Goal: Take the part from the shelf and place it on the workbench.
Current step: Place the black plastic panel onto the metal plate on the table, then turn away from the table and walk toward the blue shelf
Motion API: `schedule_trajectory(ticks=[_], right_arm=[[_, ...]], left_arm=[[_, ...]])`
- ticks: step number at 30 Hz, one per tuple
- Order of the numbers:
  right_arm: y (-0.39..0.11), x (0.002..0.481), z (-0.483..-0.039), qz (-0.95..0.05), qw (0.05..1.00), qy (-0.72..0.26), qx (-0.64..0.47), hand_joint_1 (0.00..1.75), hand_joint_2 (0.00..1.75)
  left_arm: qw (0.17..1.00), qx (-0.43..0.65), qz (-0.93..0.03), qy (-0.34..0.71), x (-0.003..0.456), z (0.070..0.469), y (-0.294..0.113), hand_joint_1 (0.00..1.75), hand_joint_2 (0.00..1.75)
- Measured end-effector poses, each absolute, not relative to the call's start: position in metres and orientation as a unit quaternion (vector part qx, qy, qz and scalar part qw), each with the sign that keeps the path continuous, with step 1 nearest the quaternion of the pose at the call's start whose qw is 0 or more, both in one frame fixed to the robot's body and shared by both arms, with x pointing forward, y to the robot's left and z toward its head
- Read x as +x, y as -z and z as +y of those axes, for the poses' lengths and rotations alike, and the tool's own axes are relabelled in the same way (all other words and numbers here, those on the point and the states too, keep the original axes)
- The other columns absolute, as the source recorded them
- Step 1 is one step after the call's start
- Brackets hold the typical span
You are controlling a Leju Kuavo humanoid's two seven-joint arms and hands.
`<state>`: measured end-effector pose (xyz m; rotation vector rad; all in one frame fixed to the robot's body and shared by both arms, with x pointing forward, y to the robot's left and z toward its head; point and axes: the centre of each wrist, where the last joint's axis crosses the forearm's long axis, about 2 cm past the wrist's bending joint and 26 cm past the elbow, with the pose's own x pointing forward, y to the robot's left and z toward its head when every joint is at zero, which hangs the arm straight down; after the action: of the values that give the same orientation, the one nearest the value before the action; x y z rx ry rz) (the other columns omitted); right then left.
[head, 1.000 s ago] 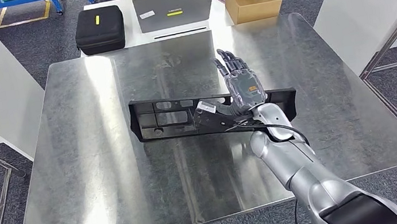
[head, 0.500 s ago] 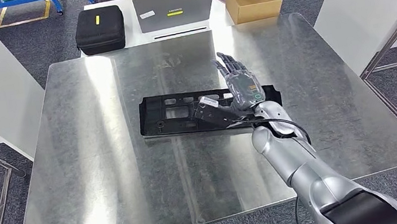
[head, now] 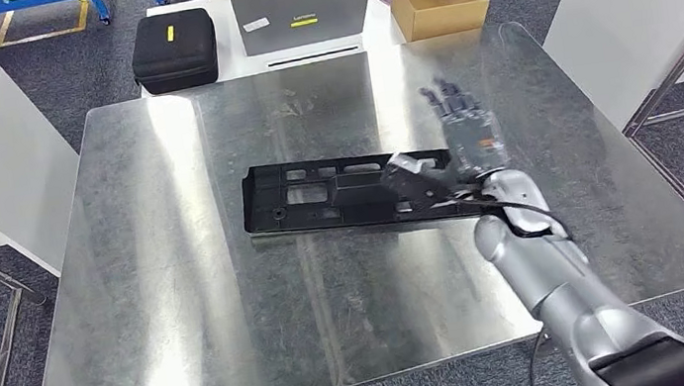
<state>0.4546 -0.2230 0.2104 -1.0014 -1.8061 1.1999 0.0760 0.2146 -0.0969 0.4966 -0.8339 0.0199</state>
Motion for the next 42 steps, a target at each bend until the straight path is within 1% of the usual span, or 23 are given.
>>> schedule_trajectory(ticks=[4, 8, 11, 13, 16, 18, 20, 22, 25, 30, 34, 37, 40, 42], right_arm=[[-0.231, 0.467, -0.308, -0.681, 0.355, -0.419, -0.485, 0.00, 1.75], [-0.236, 0.455, -0.402, -0.645, 0.365, -0.360, -0.566, 0.00, 1.75], [-0.214, 0.417, -0.479, -0.612, 0.398, -0.311, -0.609, 0.00, 1.75], [-0.189, 0.381, -0.515, -0.591, 0.423, -0.286, -0.625, 0.00, 1.75], [-0.151, 0.324, -0.547, -0.566, 0.452, -0.267, -0.636, 0.00, 1.75], [-0.137, 0.297, -0.559, -0.548, 0.465, -0.259, -0.645, 0.00, 1.75], [-0.126, 0.272, -0.566, -0.534, 0.476, -0.248, -0.653, 0.00, 1.75], [-0.108, 0.242, -0.564, -0.530, 0.487, -0.233, -0.654, 0.00, 1.75], [-0.067, 0.191, -0.547, -0.525, 0.506, -0.217, -0.650, 0.00, 1.75], [-0.021, 0.118, -0.527, -0.463, 0.552, -0.205, -0.662, 0.00, 1.75], [0.003, 0.084, -0.512, -0.410, 0.600, -0.168, -0.666, 0.00, 1.75], [0.022, 0.069, -0.490, -0.380, 0.640, -0.152, -0.651, 0.00, 1.75], [0.044, 0.061, -0.457, -0.334, 0.697, -0.145, -0.618, 0.00, 1.75], [0.061, 0.056, -0.427, -0.288, 0.749, -0.112, -0.586, 0.00, 1.75]], left_arm=[[0.887, 0.241, -0.394, -0.020, 0.068, 0.215, 0.098, 0.00, 0.00], [0.889, 0.242, -0.386, -0.033, 0.065, 0.212, 0.099, 0.00, 0.00], [0.892, 0.243, -0.378, -0.047, 0.061, 0.207, 0.098, 0.00, 0.00], [0.895, 0.242, -0.371, -0.056, 0.059, 0.203, 0.098, 0.00, 0.00], [0.897, 0.240, -0.366, -0.066, 0.058, 0.198, 0.097, 0.00, 0.00], [0.897, 0.240, -0.364, -0.071, 0.058, 0.197, 0.097, 0.00, 0.00], [0.898, 0.239, -0.362, -0.076, 0.058, 0.195, 0.097, 0.00, 0.00], [0.899, 0.239, -0.358, -0.082, 0.057, 0.193, 0.096, 0.00, 0.00], [0.900, 0.240, -0.351, -0.092, 0.056, 0.190, 0.096, 0.00, 0.00], [0.900, 0.250, -0.343, -0.103, 0.055, 0.187, 0.095, 0.00, 0.00], [0.898, 0.256, -0.340, -0.112, 0.055, 0.187, 0.095, 0.00, 0.00], [0.898, 0.256, -0.339, -0.117, 0.055, 0.187, 0.095, 0.00, 0.00], [0.899, 0.256, -0.334, -0.119, 0.055, 0.187, 0.095, 0.00, 0.00], [0.901, 0.253, -0.333, -0.111, 0.056, 0.187, 0.095, 0.00, 0.00]])
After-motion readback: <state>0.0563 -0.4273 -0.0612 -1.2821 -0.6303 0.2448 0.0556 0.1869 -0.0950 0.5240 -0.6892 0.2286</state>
